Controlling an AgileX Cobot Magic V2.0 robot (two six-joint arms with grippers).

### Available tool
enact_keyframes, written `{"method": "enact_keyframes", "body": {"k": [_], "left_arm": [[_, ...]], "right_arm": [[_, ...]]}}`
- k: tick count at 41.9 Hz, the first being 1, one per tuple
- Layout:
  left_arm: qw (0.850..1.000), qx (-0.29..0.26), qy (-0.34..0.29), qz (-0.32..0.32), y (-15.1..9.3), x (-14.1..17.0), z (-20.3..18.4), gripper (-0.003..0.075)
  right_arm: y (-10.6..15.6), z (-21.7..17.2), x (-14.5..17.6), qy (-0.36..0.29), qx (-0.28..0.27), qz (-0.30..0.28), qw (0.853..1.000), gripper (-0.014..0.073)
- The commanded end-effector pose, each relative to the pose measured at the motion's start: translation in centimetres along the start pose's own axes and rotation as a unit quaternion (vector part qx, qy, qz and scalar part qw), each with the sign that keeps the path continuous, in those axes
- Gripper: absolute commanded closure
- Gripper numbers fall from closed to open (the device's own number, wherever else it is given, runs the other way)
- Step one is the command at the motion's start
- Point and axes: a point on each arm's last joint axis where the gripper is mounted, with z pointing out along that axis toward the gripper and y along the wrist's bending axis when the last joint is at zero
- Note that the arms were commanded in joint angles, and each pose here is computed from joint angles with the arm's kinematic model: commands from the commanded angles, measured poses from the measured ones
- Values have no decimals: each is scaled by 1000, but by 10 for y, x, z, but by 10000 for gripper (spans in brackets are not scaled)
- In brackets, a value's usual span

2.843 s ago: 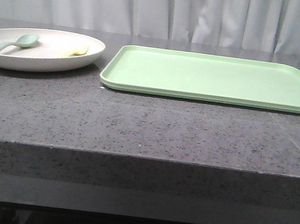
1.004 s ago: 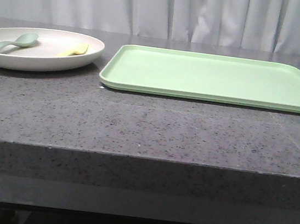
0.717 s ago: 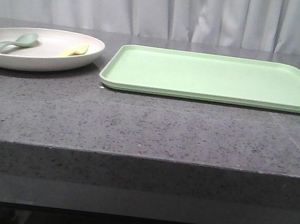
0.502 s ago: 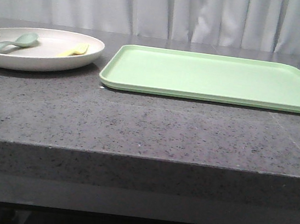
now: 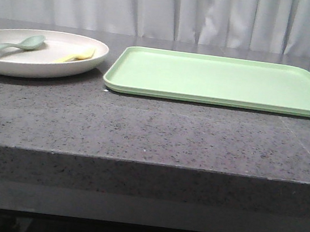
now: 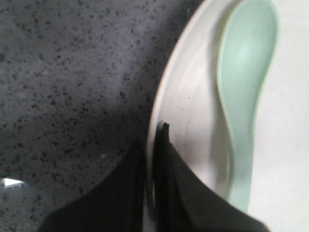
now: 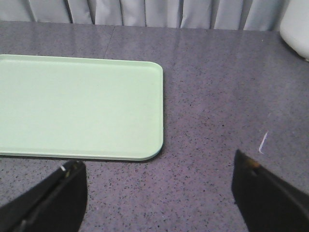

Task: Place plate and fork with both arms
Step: 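Grasp the rim of the cream plate with the left gripper, then lift the plate and carry it over the light green tray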

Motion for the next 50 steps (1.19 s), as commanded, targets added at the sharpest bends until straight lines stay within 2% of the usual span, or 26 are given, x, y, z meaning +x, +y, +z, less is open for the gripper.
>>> {"method": "enact_keyframes", "body": {"k": [1, 10, 16, 28, 37, 50], "left_arm": [[999, 12, -27, 19, -19, -4, -30, 738], [999, 17, -31, -5, -18, -4, -32, 738], [997, 47, -46, -31, -18, -5, -35, 738], [989, 107, -83, -57, -35, -16, -46, 738], [984, 125, -115, -55, -65, -31, -64, 738], [981, 146, -118, -57, -139, -42, -67, 738]], "right_arm": [[0, -2, -16, -49, 3, -9, 999, -36], [0, -2, -16, -49, 3, -9, 999, -36], [0, -2, -16, -49, 3, -9, 999, -36], [0, -2, -16, -49, 3, -9, 999, -36], [0, -2, -16, -49, 3, -9, 999, -36], [0, -2, -16, -49, 3, -9, 999, -36]]}}
